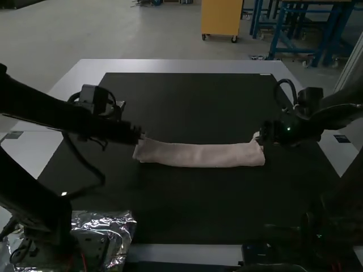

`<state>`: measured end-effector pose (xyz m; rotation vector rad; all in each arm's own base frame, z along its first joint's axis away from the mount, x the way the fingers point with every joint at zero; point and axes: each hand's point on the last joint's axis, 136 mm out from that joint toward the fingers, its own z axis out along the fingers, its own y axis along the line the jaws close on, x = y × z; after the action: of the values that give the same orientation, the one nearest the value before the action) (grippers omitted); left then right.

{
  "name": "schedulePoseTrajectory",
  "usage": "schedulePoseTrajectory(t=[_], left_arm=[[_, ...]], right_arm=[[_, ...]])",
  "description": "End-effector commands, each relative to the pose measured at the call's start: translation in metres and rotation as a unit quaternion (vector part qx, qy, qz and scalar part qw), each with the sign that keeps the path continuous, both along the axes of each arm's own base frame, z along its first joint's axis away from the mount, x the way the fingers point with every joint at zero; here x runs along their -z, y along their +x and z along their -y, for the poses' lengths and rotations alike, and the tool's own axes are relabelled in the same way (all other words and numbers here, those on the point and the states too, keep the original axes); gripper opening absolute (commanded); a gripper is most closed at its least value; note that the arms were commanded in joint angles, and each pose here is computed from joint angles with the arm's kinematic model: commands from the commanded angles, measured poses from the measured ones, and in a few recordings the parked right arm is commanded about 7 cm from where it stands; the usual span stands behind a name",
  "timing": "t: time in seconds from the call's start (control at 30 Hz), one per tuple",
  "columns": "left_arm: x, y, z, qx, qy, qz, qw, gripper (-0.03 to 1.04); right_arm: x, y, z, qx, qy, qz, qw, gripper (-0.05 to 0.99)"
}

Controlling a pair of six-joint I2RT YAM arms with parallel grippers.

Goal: Fold the towel.

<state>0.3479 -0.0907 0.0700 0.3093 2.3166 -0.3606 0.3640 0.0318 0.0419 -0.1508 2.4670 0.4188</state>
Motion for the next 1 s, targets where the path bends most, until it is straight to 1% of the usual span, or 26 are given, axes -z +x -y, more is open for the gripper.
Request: schedulePoseTrajectory(t=[0.0,0.2,0.33,0.57,0.63,0.67,0.7,0.73,0.77,0.8,0.83,0.87,0.93,0.97], left_arm=[[-0.029,0.018,0.001,-0.013,-0.023,0.036,0.999,0.97],[-0.042,0.027,0.001,-0.02,-0.031,0.05,0.9981,0.97],[-0.043,0.028,0.001,-0.02,-0.031,0.052,0.998,0.97],[-0.042,0.027,0.001,-0.021,-0.031,0.051,0.998,0.97],[-0.042,0.027,0.001,-0.021,-0.031,0.051,0.998,0.97],[-0.041,0.027,0.001,-0.021,-0.031,0.05,0.9981,0.97],[-0.041,0.027,0.001,-0.021,-0.031,0.05,0.9981,0.97],[-0.041,0.026,0.001,-0.021,-0.031,0.05,0.9981,0.97],[-0.04,0.026,0.001,-0.022,-0.032,0.049,0.9981,0.97],[-0.04,0.026,0.001,-0.022,-0.032,0.049,0.9981,0.97],[-0.04,0.026,0.001,-0.022,-0.032,0.049,0.9981,0.97],[-0.04,0.026,0.001,-0.022,-0.032,0.049,0.9981,0.97],[-0.039,0.025,0.001,-0.022,-0.032,0.048,0.9981,0.97],[-0.04,0.026,0.001,-0.022,-0.032,0.049,0.998,0.97]], right_arm=[[0.009,-0.001,0.001,0.002,-0.008,-0.009,1.0,0.92],[0.028,-0.003,-0.002,-0.001,-0.015,-0.026,1.0,0.92],[0.039,-0.007,-0.006,-0.013,-0.021,-0.038,0.999,0.92],[0.051,-0.01,-0.016,-0.028,-0.022,-0.052,0.998,0.92],[0.056,-0.012,-0.019,-0.032,-0.022,-0.057,0.998,0.9],[0.059,-0.013,-0.02,-0.034,-0.022,-0.061,0.997,0.87],[0.063,-0.015,-0.022,-0.038,-0.022,-0.064,0.997,0.8],[0.067,-0.018,-0.024,-0.041,-0.021,-0.069,0.997,0.7],[0.071,-0.022,-0.028,-0.049,-0.016,-0.076,0.996,0.52],[0.075,-0.026,-0.033,-0.057,-0.006,-0.083,0.995,0.29],[0.078,-0.029,-0.033,-0.06,-0.003,-0.087,0.994,0.06],[0.08,-0.032,-0.033,-0.06,-0.001,-0.091,0.994,-0.02],[0.077,-0.033,-0.035,-0.063,0.012,-0.093,0.994,-0.02],[0.075,-0.034,-0.032,-0.058,0.014,-0.096,0.994,-0.02]])
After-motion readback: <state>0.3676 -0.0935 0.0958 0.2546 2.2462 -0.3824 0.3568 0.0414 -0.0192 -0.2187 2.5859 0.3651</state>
